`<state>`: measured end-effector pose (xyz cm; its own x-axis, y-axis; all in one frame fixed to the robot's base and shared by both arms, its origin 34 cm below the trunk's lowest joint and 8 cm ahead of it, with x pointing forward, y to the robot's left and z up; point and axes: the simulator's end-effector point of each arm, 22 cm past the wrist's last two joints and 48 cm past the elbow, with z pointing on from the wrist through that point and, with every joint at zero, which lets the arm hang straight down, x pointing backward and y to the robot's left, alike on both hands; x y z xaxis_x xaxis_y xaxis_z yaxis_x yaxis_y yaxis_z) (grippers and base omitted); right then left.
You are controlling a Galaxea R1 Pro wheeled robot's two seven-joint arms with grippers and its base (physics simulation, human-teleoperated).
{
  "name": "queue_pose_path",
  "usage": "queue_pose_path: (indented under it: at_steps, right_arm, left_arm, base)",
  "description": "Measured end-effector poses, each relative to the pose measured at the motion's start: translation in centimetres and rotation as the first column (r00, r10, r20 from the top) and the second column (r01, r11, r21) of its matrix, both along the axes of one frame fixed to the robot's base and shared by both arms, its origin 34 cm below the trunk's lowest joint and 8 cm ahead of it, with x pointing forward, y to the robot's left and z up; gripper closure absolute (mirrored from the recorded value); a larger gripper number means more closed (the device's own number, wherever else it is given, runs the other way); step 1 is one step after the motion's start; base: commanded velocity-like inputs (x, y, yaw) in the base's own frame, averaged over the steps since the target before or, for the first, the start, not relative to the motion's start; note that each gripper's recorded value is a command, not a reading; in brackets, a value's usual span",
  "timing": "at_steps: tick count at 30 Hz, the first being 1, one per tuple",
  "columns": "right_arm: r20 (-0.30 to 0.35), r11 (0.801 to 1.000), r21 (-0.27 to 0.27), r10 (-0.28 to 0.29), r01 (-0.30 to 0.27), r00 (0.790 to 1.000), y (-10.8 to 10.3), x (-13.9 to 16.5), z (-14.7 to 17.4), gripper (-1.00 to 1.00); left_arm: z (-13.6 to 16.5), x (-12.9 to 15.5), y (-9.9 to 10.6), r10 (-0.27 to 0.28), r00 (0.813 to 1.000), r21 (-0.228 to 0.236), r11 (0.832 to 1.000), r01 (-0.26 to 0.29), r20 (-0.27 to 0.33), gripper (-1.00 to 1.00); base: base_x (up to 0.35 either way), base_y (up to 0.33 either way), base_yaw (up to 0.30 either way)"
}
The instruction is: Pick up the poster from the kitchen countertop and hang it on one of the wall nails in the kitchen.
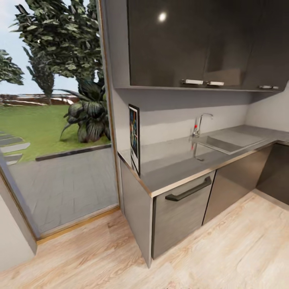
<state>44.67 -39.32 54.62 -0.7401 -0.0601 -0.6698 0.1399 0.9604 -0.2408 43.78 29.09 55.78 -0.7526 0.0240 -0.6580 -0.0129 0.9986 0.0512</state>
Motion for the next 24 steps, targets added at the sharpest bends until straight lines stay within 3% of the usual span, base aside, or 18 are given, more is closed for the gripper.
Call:
queue_pose_path:
  at_steps: [13, 24]
  right_arm:
    - [0.006, 1.000, 0.000, 0.000, 0.000, 1.000, 0.0, 0.2, 0.2, -1.00]
    - [-0.004, 1.000, -0.003, -0.005, 0.005, 1.000, -0.2, -0.8, -0.4, -1.00]
  left_arm:
    - [0.1, 0.1, 0.0, 0.000, 1.000, 0.000, 1.000, 0.000, 0.004, -1.00]
    - [0.8, 0.9, -0.1, -0.002, 1.000, -0.002, 1.000, 0.002, 0.027, -1.00]
  base:
    - [0.014, 0.000, -0.278]
    - [0.169, 0.000, -0.035]
